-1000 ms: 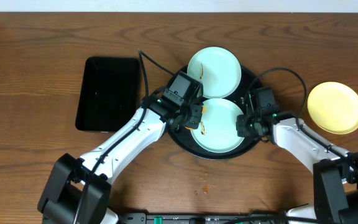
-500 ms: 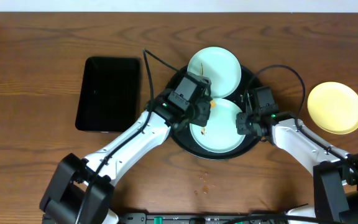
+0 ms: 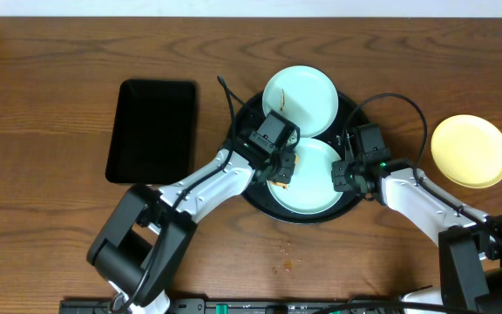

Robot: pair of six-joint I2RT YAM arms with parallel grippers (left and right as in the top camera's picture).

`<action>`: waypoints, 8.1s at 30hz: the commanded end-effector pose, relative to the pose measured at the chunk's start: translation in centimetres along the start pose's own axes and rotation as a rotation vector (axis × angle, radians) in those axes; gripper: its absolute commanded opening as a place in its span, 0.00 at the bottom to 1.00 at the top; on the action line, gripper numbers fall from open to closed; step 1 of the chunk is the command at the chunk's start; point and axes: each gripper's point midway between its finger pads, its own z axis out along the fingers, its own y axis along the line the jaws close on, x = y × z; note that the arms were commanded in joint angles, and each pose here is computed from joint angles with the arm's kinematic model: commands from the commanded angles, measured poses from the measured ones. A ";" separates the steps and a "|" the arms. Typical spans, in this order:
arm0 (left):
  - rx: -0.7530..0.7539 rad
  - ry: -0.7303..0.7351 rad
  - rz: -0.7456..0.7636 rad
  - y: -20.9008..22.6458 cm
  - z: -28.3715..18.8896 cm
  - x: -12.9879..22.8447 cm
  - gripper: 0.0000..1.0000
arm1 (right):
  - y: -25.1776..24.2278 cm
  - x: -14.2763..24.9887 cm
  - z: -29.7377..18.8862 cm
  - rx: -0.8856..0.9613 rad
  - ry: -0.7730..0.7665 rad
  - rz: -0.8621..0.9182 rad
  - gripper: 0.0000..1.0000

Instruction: Clean dirty plates on tray and stack at the side

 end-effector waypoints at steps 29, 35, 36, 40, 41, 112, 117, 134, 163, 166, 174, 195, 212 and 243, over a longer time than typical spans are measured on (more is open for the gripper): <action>-0.033 0.081 0.017 0.2 2.9 2.6 0.07 | 0.3 0.6 1.6 -0.026 -0.004 -0.002 0.01; -0.046 0.108 0.013 0.6 3.8 3.4 0.07 | 0.3 0.8 1.7 -0.025 0.004 -0.002 0.01; -0.043 0.117 0.012 0.6 4.0 3.6 0.07 | 0.3 0.8 1.7 -0.025 0.005 -0.002 0.01; -0.017 0.154 -0.019 0.3 4.6 4.4 0.08 | 0.3 0.9 1.7 -0.024 0.008 -0.002 0.01; 0.008 0.165 -0.021 -0.1 4.5 4.6 0.08 | 0.3 0.9 1.7 -0.025 0.008 -0.002 0.01; -0.445 -0.082 -0.579 26.6 -15.6 -0.3 0.08 | -4.2 -10.1 -20.9 0.323 -0.736 -0.103 0.01; -0.446 -0.043 -0.585 27.1 -14.1 0.2 0.08 | -3.4 -10.7 -21.9 0.414 -0.776 -0.155 0.01; -0.413 0.009 -0.594 27.0 -12.3 0.8 0.08 | 4.7 -11.3 -25.5 0.803 -0.894 -0.463 0.01; -0.390 0.025 -0.552 26.6 -12.2 0.9 0.08 | 2.0 -0.2 -8.7 -0.020 -0.282 0.710 0.01; -0.390 0.025 -0.552 26.6 -12.2 0.9 0.08 | 1.7 0.8 -7.4 -0.032 -0.284 0.788 0.01; -0.390 0.025 -0.552 26.6 -12.2 0.9 0.08 | 1.9 1.6 -6.3 -0.048 -0.277 0.701 0.46; -0.389 0.024 -0.540 26.6 -12.2 0.8 0.08 | 0.4 -2.3 -5.3 -0.125 -0.281 -0.160 0.50; -0.388 0.032 -0.507 26.6 -12.2 0.8 0.08 | -0.4 -0.4 -1.8 -0.106 -0.164 -0.137 0.17; -0.387 0.019 -0.451 26.7 -12.3 0.3 0.08 | -2.5 -6.4 -12.4 0.108 -0.537 -0.072 0.01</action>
